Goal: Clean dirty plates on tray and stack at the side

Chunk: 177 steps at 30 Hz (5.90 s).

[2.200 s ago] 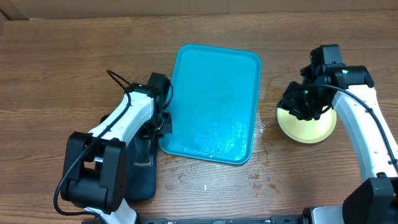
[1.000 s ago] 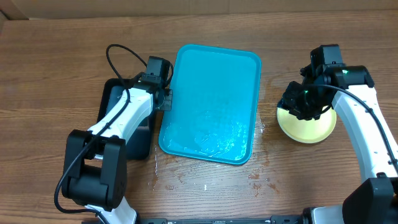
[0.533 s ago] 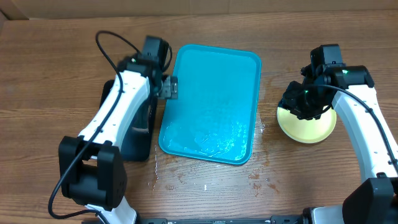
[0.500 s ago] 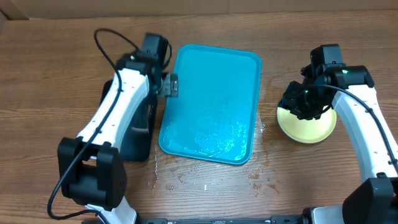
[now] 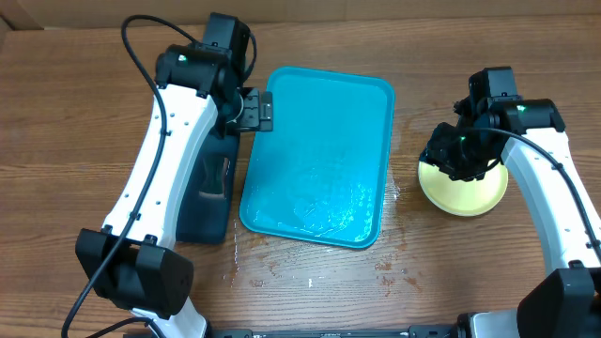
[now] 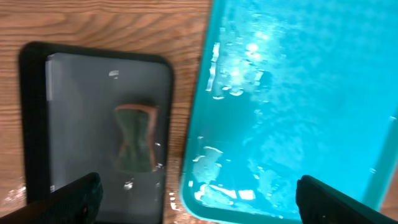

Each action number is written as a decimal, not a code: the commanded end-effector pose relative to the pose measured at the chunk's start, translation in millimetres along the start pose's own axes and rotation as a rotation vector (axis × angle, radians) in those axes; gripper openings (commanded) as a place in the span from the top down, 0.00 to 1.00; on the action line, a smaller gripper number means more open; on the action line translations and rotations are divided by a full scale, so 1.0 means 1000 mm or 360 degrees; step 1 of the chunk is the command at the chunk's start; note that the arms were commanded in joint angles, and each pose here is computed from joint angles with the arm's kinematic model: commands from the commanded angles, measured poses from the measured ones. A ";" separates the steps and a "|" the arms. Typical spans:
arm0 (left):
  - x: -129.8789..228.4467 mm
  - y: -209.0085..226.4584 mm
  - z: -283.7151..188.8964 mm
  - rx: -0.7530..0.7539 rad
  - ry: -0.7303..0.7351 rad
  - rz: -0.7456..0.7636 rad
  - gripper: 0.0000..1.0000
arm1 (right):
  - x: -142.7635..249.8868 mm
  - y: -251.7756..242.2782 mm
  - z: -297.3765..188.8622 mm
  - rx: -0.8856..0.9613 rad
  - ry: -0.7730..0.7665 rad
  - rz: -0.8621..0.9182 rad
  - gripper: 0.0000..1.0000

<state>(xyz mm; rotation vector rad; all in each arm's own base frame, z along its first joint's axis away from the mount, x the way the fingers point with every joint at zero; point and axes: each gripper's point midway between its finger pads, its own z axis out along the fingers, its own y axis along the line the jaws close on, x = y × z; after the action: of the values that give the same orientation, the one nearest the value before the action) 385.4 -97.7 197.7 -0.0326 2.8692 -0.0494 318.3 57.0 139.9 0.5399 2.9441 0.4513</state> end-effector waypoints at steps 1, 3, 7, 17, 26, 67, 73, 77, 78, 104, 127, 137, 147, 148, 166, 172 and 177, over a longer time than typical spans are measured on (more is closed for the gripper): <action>0.010 -0.026 0.000 0.0121 0.0058 0.0065 0.00 | -0.004 0.000 -0.004 0.0000 -0.0038 -0.0024 0.50; 0.019 -0.032 -0.001 0.0106 0.0088 0.0134 0.09 | -0.007 0.002 -0.004 -0.0010 -0.0057 -0.0030 0.48; 0.041 -0.025 -0.018 -0.0032 0.0137 0.0174 0.18 | -0.003 0.012 -0.004 -0.0096 -0.0025 -0.0090 0.52; 0.091 0.034 -0.163 -0.0056 -0.0400 -0.0082 0.01 | 0.026 0.060 -0.027 -0.0308 -0.0072 -0.0519 0.58; 0.154 0.070 -0.254 0.0138 -0.0924 -0.0202 0.00 | 0.062 0.122 -0.135 -0.0666 -0.0662 -0.0910 0.55; 0.158 0.071 -0.253 0.0135 -0.0907 -0.0200 0.00 | 0.076 0.122 -0.139 -0.0681 -0.0631 -0.0926 0.01; 0.158 0.071 -0.253 0.0136 -0.0907 -0.0200 0.00 | 0.091 0.115 -0.156 -0.0727 -0.0720 -0.0953 0.00; 0.158 0.071 -0.253 0.0135 -0.0907 -0.0200 0.00 | 0.106 0.101 -0.156 -0.0740 -0.0749 -0.0960 0.00; 0.158 0.071 -0.253 0.0135 -0.0907 -0.0200 0.00 | 0.111 0.096 -0.154 -0.0737 -0.0751 -0.0962 0.00; 0.158 0.071 -0.253 0.0135 -0.0907 -0.0200 0.00 | 0.090 0.005 -0.073 -0.0819 -0.1948 -0.0885 0.00; 0.158 0.071 -0.253 0.0135 -0.0907 -0.0200 0.00 | 0.088 0.004 -0.042 -0.0865 -0.1931 -0.0928 0.00; 0.158 0.071 -0.253 0.0136 -0.0908 -0.0200 0.00 | 0.088 0.004 -0.042 -0.0865 -0.1931 -0.0928 0.00; 0.103 0.085 -0.259 -0.0006 -0.1233 -0.0293 0.00 | 0.088 0.004 -0.042 -0.0865 -0.1931 -0.0928 0.00; 0.094 0.081 -0.256 0.0029 -0.1271 -0.0251 0.00 | 0.088 0.004 -0.042 -0.0865 -0.1931 -0.0928 0.00; 0.105 0.083 -0.151 0.0270 -0.2048 -0.0112 0.00 | 0.088 0.004 -0.042 -0.0865 -0.1931 -0.0927 0.00; 0.124 0.088 -0.106 0.0270 -0.2179 -0.0122 0.00 | 0.088 0.004 -0.042 -0.0865 -0.1931 -0.0928 0.00; 0.133 0.099 -0.075 0.0202 -0.2209 -0.0168 0.00 | 0.088 0.004 -0.042 -0.0865 -0.1931 -0.0927 0.00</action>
<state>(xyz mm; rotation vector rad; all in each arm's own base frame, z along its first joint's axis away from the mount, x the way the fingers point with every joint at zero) 235.7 -6.5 241.9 -0.1063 1.4904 -0.1761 230.7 81.3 177.5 -0.1295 1.5939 0.5343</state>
